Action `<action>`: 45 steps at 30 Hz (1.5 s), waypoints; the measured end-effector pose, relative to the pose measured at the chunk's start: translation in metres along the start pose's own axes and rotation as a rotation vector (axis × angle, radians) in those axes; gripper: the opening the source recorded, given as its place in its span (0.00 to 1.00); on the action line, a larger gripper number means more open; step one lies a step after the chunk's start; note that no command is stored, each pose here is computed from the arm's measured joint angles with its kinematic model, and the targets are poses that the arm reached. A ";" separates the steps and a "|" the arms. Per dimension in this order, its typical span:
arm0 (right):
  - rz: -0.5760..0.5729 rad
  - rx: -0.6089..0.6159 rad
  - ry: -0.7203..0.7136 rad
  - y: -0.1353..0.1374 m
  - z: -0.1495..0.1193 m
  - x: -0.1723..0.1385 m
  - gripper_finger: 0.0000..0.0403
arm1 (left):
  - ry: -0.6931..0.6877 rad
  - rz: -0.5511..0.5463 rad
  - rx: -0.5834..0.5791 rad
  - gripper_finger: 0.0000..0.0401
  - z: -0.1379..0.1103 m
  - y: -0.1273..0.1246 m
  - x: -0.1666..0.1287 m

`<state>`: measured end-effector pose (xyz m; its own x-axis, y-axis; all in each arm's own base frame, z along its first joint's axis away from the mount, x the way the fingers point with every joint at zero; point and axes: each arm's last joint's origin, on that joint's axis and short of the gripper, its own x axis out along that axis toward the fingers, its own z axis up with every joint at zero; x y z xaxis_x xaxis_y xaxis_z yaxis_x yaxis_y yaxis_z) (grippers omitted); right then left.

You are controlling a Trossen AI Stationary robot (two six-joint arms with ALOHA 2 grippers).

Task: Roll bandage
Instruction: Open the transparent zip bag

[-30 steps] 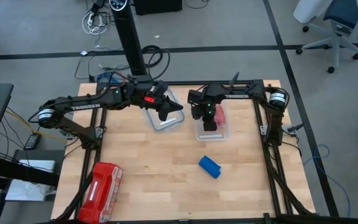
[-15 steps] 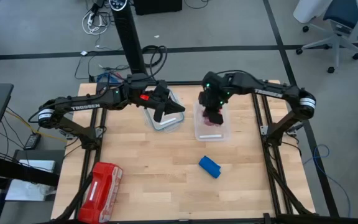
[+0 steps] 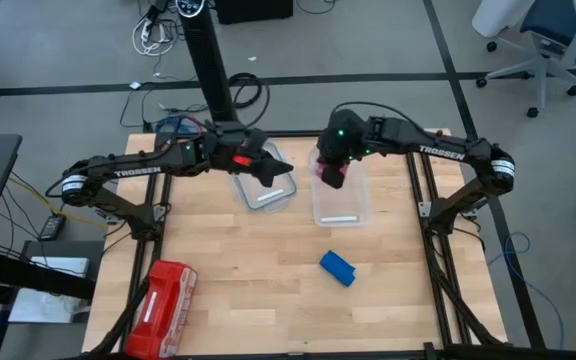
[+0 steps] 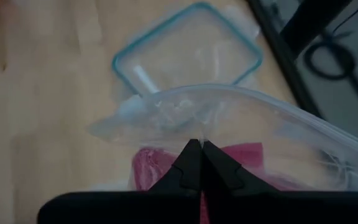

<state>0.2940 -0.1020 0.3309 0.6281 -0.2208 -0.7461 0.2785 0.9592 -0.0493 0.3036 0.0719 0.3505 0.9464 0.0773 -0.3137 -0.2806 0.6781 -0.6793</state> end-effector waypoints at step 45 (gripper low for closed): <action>-0.266 0.303 -0.390 0.023 0.034 -0.012 0.00 | -0.273 0.329 0.420 0.23 0.003 0.000 0.012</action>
<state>0.3174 -0.0832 0.3609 0.7139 -0.5522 -0.4305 0.6241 0.7806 0.0337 0.3151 0.0750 0.3483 0.8428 0.4798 -0.2438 -0.5315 0.8132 -0.2372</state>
